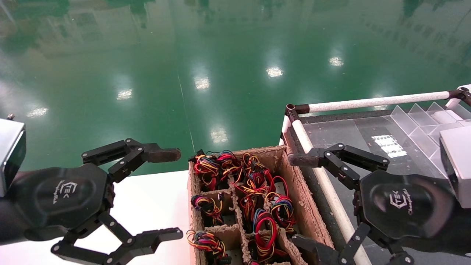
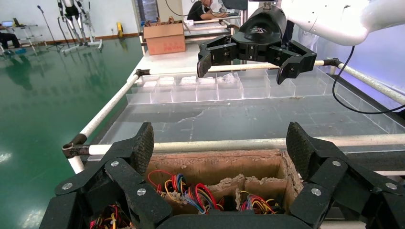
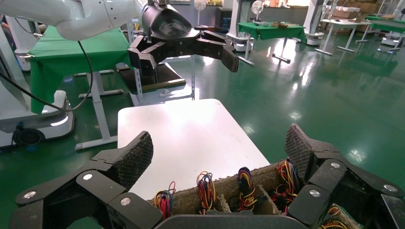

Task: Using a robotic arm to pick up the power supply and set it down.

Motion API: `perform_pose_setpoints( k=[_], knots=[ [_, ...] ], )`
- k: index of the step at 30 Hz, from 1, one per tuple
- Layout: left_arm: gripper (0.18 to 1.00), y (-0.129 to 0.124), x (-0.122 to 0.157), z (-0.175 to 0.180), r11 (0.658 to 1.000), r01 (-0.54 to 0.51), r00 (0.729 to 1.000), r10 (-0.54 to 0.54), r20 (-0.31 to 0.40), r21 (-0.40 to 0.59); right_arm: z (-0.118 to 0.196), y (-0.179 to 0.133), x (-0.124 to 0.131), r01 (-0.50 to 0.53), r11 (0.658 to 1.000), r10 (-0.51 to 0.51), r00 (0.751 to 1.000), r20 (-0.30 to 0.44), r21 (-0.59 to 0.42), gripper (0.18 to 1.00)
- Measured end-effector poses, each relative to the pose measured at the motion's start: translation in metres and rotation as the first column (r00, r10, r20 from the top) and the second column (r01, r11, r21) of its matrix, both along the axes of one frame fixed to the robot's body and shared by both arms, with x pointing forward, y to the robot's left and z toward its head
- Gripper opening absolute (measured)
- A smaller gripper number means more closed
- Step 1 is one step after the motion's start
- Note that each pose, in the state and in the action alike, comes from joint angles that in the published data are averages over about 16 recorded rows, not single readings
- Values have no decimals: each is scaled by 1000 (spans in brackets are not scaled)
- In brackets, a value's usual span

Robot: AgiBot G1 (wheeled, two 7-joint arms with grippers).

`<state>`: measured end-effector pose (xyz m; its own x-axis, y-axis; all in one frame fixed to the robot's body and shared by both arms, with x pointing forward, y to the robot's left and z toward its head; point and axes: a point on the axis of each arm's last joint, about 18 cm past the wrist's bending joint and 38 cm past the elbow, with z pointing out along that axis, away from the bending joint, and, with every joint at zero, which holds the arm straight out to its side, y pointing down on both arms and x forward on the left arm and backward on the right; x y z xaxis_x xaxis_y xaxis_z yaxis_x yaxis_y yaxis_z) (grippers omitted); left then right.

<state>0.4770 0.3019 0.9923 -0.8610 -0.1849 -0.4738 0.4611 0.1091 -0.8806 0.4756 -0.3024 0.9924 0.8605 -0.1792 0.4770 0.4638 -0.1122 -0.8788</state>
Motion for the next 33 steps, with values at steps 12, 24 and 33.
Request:
perform_pose_setpoints(
  k=[12,24,33],
  knots=[
    [1001,0,0,0,1000,0,1000,0,0,0,0,0,0,0,1000,0,1000,0,0,1001],
    [978,0,0,0,1000,0,1000,0,0,0,0,0,0,0,1000,0,1000,0,0,1001],
    [892,0,0,0,1000,0,1000,0,0,0,0,0,0,0,1000,0,1000,0,0,1001]
  ],
)
